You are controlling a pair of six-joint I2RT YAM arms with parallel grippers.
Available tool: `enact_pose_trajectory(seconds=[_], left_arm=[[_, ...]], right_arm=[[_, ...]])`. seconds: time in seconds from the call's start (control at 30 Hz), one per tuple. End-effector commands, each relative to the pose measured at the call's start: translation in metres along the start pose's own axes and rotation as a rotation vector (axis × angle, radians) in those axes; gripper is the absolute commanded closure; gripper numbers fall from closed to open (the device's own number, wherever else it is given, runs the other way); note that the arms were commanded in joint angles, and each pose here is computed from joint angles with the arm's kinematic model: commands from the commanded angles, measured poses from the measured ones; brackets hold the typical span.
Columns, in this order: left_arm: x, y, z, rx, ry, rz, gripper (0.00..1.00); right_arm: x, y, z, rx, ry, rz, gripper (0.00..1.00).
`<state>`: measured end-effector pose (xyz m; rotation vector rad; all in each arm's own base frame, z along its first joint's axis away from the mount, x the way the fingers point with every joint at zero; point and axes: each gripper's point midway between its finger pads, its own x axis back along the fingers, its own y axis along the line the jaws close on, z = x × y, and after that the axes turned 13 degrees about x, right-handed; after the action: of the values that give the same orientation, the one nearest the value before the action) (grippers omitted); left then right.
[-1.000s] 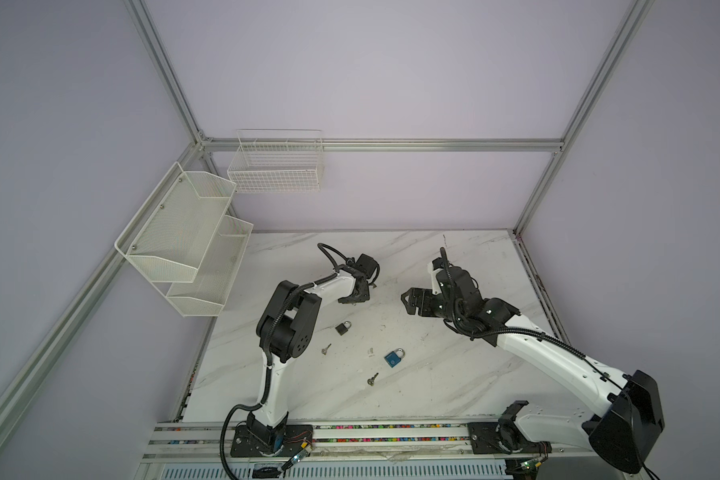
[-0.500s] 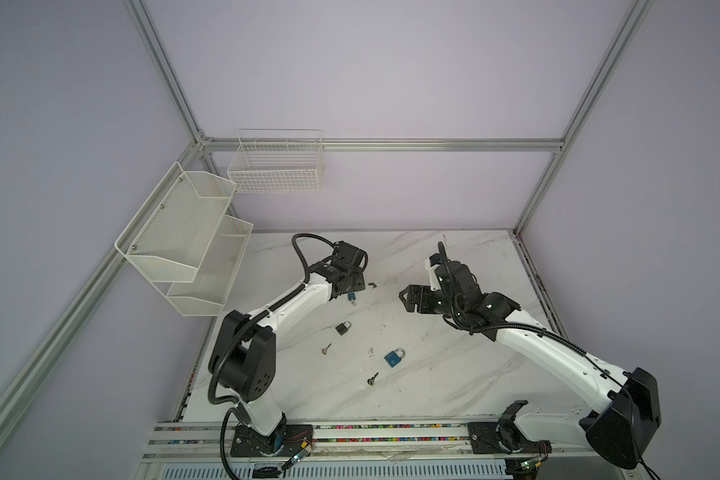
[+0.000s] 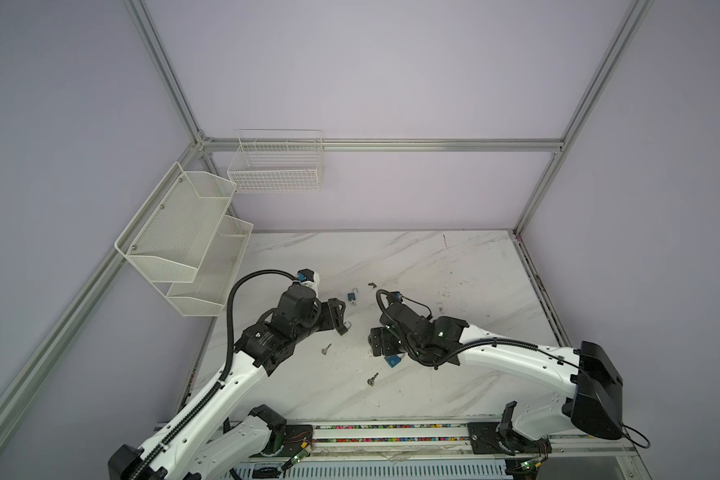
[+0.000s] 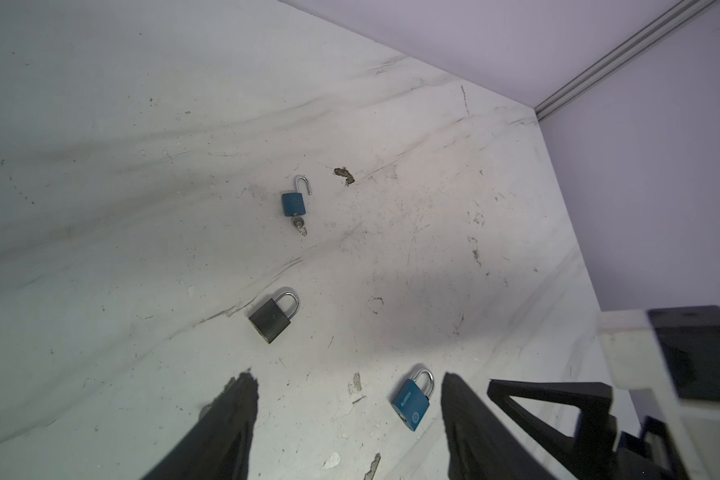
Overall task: Unlock with the key
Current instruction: 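Lower the right gripper onto a silver key ring and close on it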
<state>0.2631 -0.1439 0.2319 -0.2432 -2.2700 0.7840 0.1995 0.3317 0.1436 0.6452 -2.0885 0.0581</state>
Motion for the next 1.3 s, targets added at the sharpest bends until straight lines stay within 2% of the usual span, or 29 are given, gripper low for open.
enact_pose_trajectory(seconds=[0.0,0.23,0.4,0.57,0.73,1.0,1.27], left_arm=[[0.010,0.009,0.014,0.010,0.007,0.036,0.29],[0.029,0.021,0.017,0.044,-0.021,0.028,0.27],[0.028,0.024,0.022,0.069,-0.009,0.026,0.28],[0.025,0.024,0.024,0.085,-0.002,0.028,0.28],[0.021,0.023,0.025,0.109,0.003,0.034,0.28],[0.020,0.026,0.027,0.144,0.003,0.031,0.28],[0.019,0.032,0.028,0.176,-0.016,0.021,0.28]], right_arm=[[-0.008,0.010,0.022,-0.099,-0.008,0.061,0.12],[-0.039,0.030,0.063,-0.126,0.063,0.091,0.14],[-0.051,0.035,0.080,-0.133,0.090,0.076,0.25],[-0.054,0.043,0.090,-0.082,0.115,0.003,0.42],[-0.061,0.039,0.104,-0.016,0.174,0.020,0.51],[-0.072,0.040,0.114,0.078,0.225,0.031,0.57],[-0.076,0.041,0.108,0.133,0.220,0.053,0.65]])
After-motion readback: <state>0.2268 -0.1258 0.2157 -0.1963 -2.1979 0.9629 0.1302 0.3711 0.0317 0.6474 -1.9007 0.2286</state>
